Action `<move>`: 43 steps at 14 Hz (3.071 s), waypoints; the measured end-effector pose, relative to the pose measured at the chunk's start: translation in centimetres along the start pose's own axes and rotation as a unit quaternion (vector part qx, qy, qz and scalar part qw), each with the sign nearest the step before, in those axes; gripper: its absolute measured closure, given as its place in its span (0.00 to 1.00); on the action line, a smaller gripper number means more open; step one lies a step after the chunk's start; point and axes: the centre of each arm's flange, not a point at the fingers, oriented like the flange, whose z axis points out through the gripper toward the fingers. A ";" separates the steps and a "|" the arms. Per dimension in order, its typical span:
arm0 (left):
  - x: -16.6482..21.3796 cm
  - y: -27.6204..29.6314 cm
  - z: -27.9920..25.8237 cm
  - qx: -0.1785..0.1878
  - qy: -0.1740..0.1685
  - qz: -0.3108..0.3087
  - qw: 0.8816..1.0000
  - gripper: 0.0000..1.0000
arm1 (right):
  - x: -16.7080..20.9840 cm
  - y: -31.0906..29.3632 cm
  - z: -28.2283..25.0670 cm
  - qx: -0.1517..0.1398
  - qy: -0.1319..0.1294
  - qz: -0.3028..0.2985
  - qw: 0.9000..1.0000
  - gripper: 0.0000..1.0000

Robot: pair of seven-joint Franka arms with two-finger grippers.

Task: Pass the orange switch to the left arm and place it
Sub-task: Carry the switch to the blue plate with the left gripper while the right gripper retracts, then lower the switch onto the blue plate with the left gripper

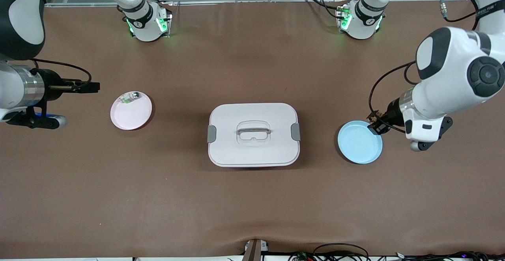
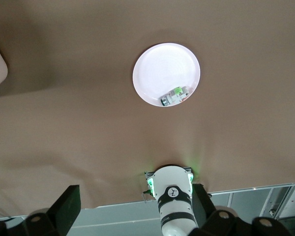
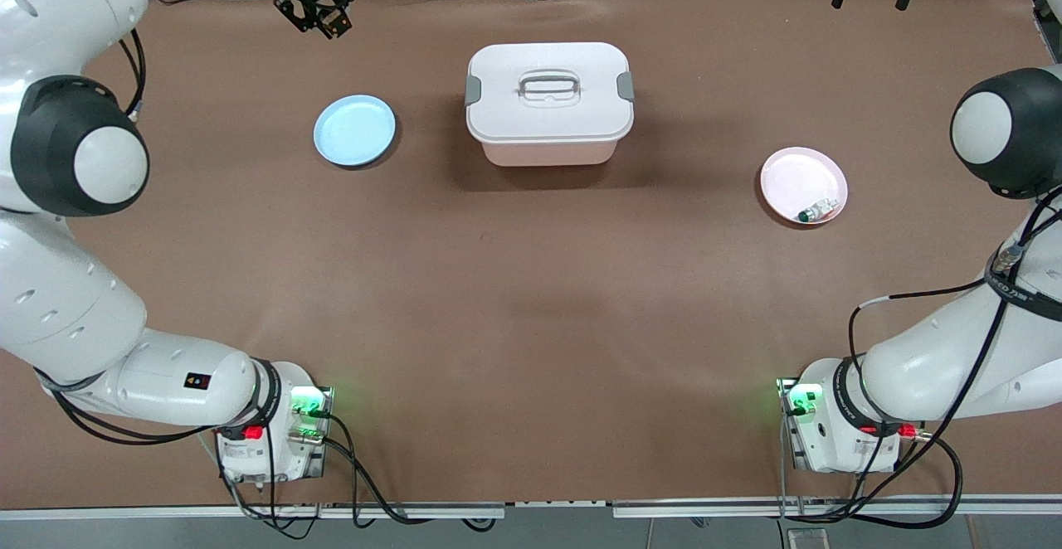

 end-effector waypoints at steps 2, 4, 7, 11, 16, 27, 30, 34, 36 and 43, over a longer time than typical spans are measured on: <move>1.5 -0.4 2.5 -0.002 0.025 -0.060 0.998 0.59 | 0.2 0.9 -0.9 0.011 0.024 0.004 1.000 0.00; 2.7 -1.3 5.0 -0.008 0.041 -0.105 0.994 0.59 | -0.1 2.0 -2.4 0.017 0.054 -0.007 0.998 0.00; 4.1 -2.2 8.4 -0.011 0.056 -0.160 0.986 0.59 | -1.6 2.7 -5.1 -0.007 0.096 -0.037 0.995 0.00; 5.2 -2.1 12.4 -0.005 0.076 -0.218 0.973 0.59 | -2.6 2.5 -6.5 -0.019 0.125 -0.040 0.991 0.00; 5.3 -2.2 15.9 0.014 0.076 -0.252 0.965 0.59 | -5.1 1.5 -9.1 -0.031 0.181 -0.048 0.982 0.00; 4.6 -3.5 21.6 0.029 0.066 -0.306 0.949 0.59 | -8.8 2.8 -7.1 -0.014 0.243 -0.035 0.969 0.00; 4.3 -3.8 22.6 0.031 0.064 -0.306 0.949 0.59 | -8.9 3.0 -7.2 -0.011 0.243 -0.032 0.969 0.00; 3.7 -4.1 24.2 0.029 0.062 -0.302 0.951 0.59 | -8.8 3.6 -7.2 -0.009 0.243 -0.026 0.970 0.00; 3.5 -4.2 24.7 0.032 0.060 -0.302 0.951 0.59 | -8.8 3.6 -7.2 -0.008 0.243 -0.026 0.970 0.00; 3.0 -3.9 26.1 0.035 0.054 -0.297 0.953 0.59 | -8.3 3.2 -6.4 0.019 0.233 -0.009 0.972 0.00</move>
